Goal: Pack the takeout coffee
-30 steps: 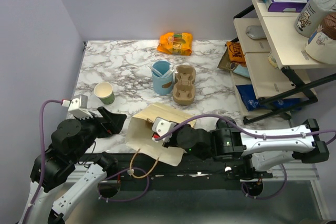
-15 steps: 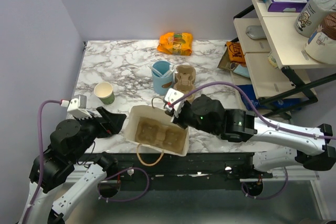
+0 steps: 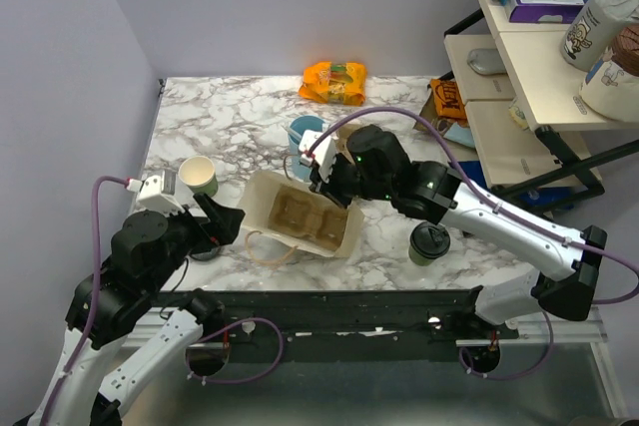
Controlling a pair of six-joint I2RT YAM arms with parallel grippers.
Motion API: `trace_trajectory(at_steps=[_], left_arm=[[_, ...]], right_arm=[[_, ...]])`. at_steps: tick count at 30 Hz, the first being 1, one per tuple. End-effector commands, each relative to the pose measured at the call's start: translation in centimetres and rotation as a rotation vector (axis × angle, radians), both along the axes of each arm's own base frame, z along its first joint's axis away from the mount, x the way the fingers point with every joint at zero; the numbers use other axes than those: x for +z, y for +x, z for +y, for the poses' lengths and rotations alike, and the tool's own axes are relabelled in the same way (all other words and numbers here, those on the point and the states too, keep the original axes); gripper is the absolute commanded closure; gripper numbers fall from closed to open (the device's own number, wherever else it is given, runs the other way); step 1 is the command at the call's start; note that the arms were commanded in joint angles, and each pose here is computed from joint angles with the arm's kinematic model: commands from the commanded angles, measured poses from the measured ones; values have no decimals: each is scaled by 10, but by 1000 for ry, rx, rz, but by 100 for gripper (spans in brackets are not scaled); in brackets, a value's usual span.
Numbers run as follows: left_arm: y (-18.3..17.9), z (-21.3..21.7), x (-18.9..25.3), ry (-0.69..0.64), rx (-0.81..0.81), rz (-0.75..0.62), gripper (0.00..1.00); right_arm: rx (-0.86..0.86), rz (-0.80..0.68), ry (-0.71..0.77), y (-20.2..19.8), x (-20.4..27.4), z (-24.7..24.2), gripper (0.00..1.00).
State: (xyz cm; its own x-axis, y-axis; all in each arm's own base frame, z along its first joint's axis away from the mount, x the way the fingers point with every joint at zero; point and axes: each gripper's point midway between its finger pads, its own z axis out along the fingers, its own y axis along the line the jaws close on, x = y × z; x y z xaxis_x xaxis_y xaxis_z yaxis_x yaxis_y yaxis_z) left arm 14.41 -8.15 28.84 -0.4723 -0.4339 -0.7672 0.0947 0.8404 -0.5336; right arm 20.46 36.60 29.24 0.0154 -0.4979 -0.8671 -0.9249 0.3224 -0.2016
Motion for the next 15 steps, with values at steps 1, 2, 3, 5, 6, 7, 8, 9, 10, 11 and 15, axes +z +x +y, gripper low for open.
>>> trace_trajectory(at_steps=[1,2,3,5,6,7,8,9,10,11,15], left_arm=[[6,4,14,27,18,-35,1],[6,5,16,31,21,-40,1],[6,8,19,35,30,-46,1],[5,10,23,35,39,-54,1],[5,11,25,33,37,-64,1],[5,11,27,33,36,-72,1],[5,11,28,35,37,-73,1],[6,11,29,35,37,-76,1],[7,10,29,35,37,-75,1],[7,9,28,37,35,-72,1],[12,6,21,46,38,-49,1]], right_arm=[[134,42,55,-10,25,5,96],[159,69,67,-11,27,5,96],[164,99,66,-13,25,5,96],[193,149,80,-17,29,6,96],[193,190,63,-20,24,3,95],[195,212,57,-20,23,6,95],[206,235,49,-21,21,6,93],[199,259,36,-20,16,6,92],[190,283,20,-16,8,8,92],[177,293,17,-11,7,8,92],[124,342,6,7,-5,9,89]])
